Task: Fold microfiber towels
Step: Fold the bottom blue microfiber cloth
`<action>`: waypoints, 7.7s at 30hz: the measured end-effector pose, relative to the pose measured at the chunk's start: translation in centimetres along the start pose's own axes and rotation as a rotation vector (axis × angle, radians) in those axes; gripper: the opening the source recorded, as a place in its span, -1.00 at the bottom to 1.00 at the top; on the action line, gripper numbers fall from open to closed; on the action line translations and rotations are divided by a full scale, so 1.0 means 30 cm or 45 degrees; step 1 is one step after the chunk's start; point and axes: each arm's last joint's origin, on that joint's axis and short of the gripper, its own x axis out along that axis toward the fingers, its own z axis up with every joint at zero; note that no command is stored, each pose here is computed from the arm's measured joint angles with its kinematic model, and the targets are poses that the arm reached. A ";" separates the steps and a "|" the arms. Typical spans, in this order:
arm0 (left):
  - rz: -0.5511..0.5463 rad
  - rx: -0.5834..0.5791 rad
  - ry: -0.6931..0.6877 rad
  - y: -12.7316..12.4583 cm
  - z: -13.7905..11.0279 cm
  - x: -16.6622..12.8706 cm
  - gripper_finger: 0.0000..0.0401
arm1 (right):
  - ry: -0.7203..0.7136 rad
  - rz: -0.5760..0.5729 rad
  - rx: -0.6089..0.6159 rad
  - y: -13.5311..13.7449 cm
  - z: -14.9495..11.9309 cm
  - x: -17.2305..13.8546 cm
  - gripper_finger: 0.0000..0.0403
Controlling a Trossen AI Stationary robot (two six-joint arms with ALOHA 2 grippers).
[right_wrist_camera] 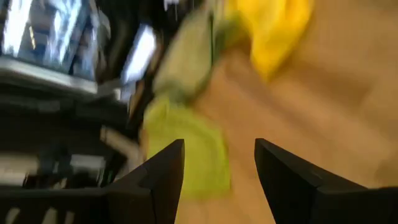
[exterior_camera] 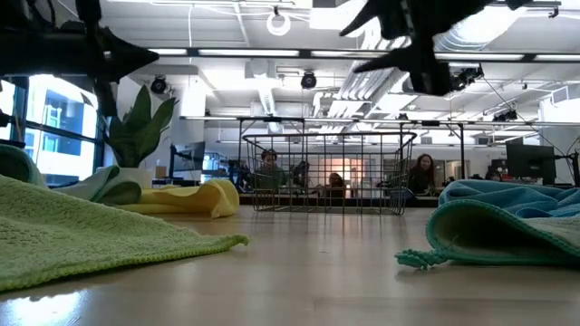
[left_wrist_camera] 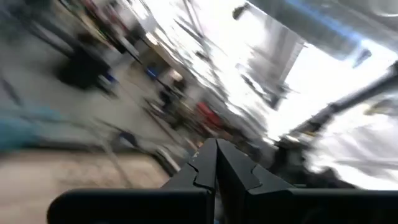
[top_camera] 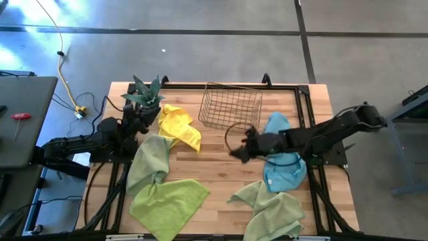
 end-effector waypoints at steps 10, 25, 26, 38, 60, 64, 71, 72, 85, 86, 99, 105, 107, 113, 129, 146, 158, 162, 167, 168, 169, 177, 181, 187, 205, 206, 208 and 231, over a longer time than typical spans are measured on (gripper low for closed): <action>-0.160 -0.300 0.214 -0.012 -0.017 -0.002 -1.00 | 0.526 -0.144 0.057 -0.055 -0.171 0.077 -0.07; -0.287 -0.525 0.465 -0.024 -0.034 -0.009 -1.00 | 0.687 -0.327 -0.372 -0.096 -0.395 0.059 -0.07; -0.276 -0.549 0.472 -0.022 -0.035 -0.009 -1.00 | 0.720 -0.358 -0.386 -0.106 -0.407 0.057 -0.07; -0.368 -0.664 0.682 -0.062 -0.075 -0.033 -1.00 | 1.194 -0.831 -0.477 -0.211 -0.501 -0.069 -0.07; -0.418 -0.296 0.563 -0.153 -0.141 -0.051 -1.00 | 0.350 -0.793 -0.805 0.156 -0.374 -0.192 -0.07; -0.506 -0.112 0.535 -0.220 -0.107 -0.031 -1.00 | 0.213 -0.748 -0.783 0.209 -0.334 -0.193 -0.07; -0.595 0.072 0.804 -0.346 -0.114 0.011 -1.00 | 0.224 -0.796 -0.742 0.191 -0.292 -0.165 -0.07; -0.587 0.079 0.868 -0.362 -0.126 0.015 -1.00 | 0.236 -0.803 -0.730 0.185 -0.288 -0.160 -0.07; -0.239 0.511 1.706 -0.473 -0.398 -0.004 -1.00 | 0.273 -0.815 -0.735 0.178 -0.276 -0.152 -0.07; -0.206 0.573 1.775 -0.463 -0.423 -0.014 -1.00 | 0.273 -0.815 -0.736 0.178 -0.276 -0.152 -0.07; -0.325 0.850 2.127 -0.473 -0.670 -0.074 -1.00 | 0.224 -0.768 -0.710 0.189 -0.277 -0.142 -0.07; -0.397 1.108 2.225 -0.456 -0.753 -0.105 -1.00 | 0.159 -0.725 -0.700 0.201 -0.276 -0.134 -0.07; -0.393 1.204 2.257 -0.445 -0.766 -0.117 -1.00 | 0.154 -0.711 -0.693 0.204 -0.276 -0.132 -0.07; -0.325 1.334 2.326 -0.434 -0.755 -0.148 -1.00 | 0.153 -0.699 -0.694 0.207 -0.277 -0.130 -0.07; 0.666 1.618 2.562 -0.368 -0.505 -0.238 -1.00 | 0.114 -0.720 -0.804 0.204 -0.271 -0.132 -0.07; 0.330 1.161 1.640 -0.694 -0.348 -0.036 -1.00 | 0.130 -0.727 -0.777 0.201 -0.258 -0.125 -0.07; 0.080 0.858 1.549 -0.752 -0.389 0.101 -1.00 | 0.117 -0.747 -0.750 0.196 -0.234 -0.114 -0.07; 0.019 0.697 1.608 -0.774 -0.404 0.110 -1.00 | 0.111 -0.753 -0.741 0.194 -0.226 -0.110 -0.07; 0.059 0.682 1.597 -0.764 -0.407 0.122 -1.00 | 0.143 -0.746 -0.716 0.194 -0.224 -0.107 -0.07; 0.055 0.689 1.592 -0.761 -0.408 0.126 -1.00 | 0.154 -0.744 -0.695 0.193 -0.224 -0.107 -0.07; 0.051 0.699 1.593 -0.759 -0.408 0.129 -1.00 | 0.166 -0.744 -0.663 0.192 -0.224 -0.106 -0.07; 0.022 0.792 1.577 -0.742 -0.403 0.163 -1.00 | 0.243 -0.755 -0.478 0.185 -0.212 -0.099 -0.07; 0.025 0.790 1.592 -0.729 -0.399 0.187 -1.00 | 0.255 -0.769 -0.457 0.180 -0.202 -0.096 -0.07; 0.032 0.817 1.618 -0.709 -0.399 0.212 -1.00 | 0.267 -0.776 -0.509 0.176 -0.188 -0.091 -0.07; -0.076 1.037 1.639 -0.593 -0.324 0.403 -1.00 | 0.398 -1.187 -0.125 0.083 -0.099 -0.127 -0.07; -0.078 1.003 1.685 -0.581 -0.319 0.409 -1.00 | 0.394 -1.188 -0.120 0.082 -0.095 -0.126 -0.07; -0.047 0.935 1.767 -0.556 -0.308 0.416 -1.00 | 0.389 -1.191 -0.109 0.079 -0.087 -0.124 -0.07; -0.257 0.884 1.755 -0.521 -0.255 0.487 -0.25 | 0.601 -1.323 0.033 0.054 -0.075 -0.147 -0.07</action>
